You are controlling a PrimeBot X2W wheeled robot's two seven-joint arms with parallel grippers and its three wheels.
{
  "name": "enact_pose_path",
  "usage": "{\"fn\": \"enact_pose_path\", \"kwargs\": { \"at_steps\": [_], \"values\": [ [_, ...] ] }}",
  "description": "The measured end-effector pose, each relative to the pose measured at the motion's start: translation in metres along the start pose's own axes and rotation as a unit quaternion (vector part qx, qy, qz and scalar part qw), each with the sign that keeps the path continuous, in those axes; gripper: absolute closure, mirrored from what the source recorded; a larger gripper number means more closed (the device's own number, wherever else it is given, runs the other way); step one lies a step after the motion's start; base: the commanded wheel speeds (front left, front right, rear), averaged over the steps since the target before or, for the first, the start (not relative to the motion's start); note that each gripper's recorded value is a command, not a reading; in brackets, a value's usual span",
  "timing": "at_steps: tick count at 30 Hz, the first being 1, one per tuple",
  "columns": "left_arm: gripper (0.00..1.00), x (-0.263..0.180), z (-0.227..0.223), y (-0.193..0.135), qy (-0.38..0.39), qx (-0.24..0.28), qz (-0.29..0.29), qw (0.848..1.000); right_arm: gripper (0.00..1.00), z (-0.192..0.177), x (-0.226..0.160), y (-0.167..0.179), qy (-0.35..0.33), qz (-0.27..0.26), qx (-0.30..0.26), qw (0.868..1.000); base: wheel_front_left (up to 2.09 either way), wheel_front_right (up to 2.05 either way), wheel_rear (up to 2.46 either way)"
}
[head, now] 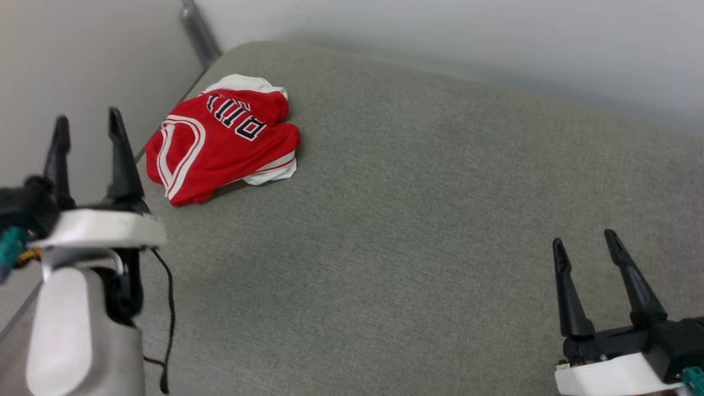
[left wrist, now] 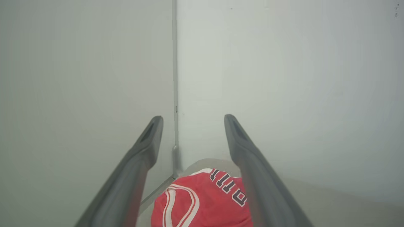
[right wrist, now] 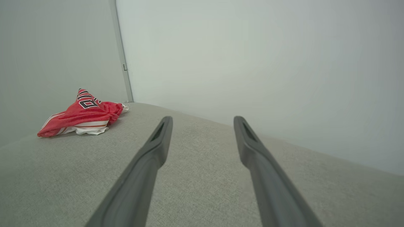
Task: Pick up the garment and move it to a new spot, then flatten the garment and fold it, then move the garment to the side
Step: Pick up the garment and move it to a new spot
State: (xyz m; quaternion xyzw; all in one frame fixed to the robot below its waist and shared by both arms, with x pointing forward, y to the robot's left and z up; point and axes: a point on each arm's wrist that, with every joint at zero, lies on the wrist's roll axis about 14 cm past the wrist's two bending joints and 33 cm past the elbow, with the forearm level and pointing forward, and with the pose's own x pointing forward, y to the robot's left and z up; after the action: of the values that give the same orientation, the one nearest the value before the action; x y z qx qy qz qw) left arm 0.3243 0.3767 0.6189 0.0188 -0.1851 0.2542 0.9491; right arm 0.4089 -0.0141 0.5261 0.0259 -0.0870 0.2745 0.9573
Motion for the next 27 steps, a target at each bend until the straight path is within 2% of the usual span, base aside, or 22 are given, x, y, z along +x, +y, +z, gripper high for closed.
{"fn": "enact_pose_path", "kwargs": {
  "at_steps": [7, 10, 14, 18, 21, 24, 27],
  "values": [
    [0.00, 0.079, 0.015, -0.019, -0.041, 0.014, -0.032, 0.999, 0.00, -0.009, 0.014, -0.035, -0.007, -0.038, -0.021, 0.999, 0.00, 0.00, 0.00],
    [0.00, 0.109, 0.007, -0.028, -0.040, 0.024, -0.046, 0.998, 0.00, -0.017, 0.018, -0.049, -0.006, -0.052, -0.031, 0.998, 0.00, 0.00, 0.00],
    [0.00, 0.144, -0.017, -0.047, -0.003, 0.037, -0.071, 0.997, 0.00, -0.033, 0.022, -0.064, 0.005, -0.067, -0.036, 0.997, 0.00, 0.00, 0.00],
    [0.00, 0.167, -0.057, -0.057, 0.071, 0.071, -0.090, 0.991, 0.00, -0.048, 0.022, -0.073, 0.016, -0.075, -0.037, 0.996, 0.00, 0.00, 0.00],
    [0.00, 0.170, -0.105, -0.061, 0.176, 0.074, -0.096, 0.977, 0.00, -0.054, 0.020, -0.083, 0.021, -0.087, -0.043, 0.995, 0.00, 0.00, 0.00],
    [0.00, 0.160, -0.151, -0.071, 0.281, 0.076, -0.118, 0.950, 0.00, -0.060, 0.016, -0.092, 0.029, -0.097, -0.048, 0.994, 0.00, 0.00, 0.00],
    [0.00, 0.149, -0.181, -0.068, 0.368, 0.072, -0.121, 0.919, 0.00, -0.065, 0.013, -0.099, 0.033, -0.105, -0.052, 0.993, 0.00, 0.00, 0.00]
  ]
}}
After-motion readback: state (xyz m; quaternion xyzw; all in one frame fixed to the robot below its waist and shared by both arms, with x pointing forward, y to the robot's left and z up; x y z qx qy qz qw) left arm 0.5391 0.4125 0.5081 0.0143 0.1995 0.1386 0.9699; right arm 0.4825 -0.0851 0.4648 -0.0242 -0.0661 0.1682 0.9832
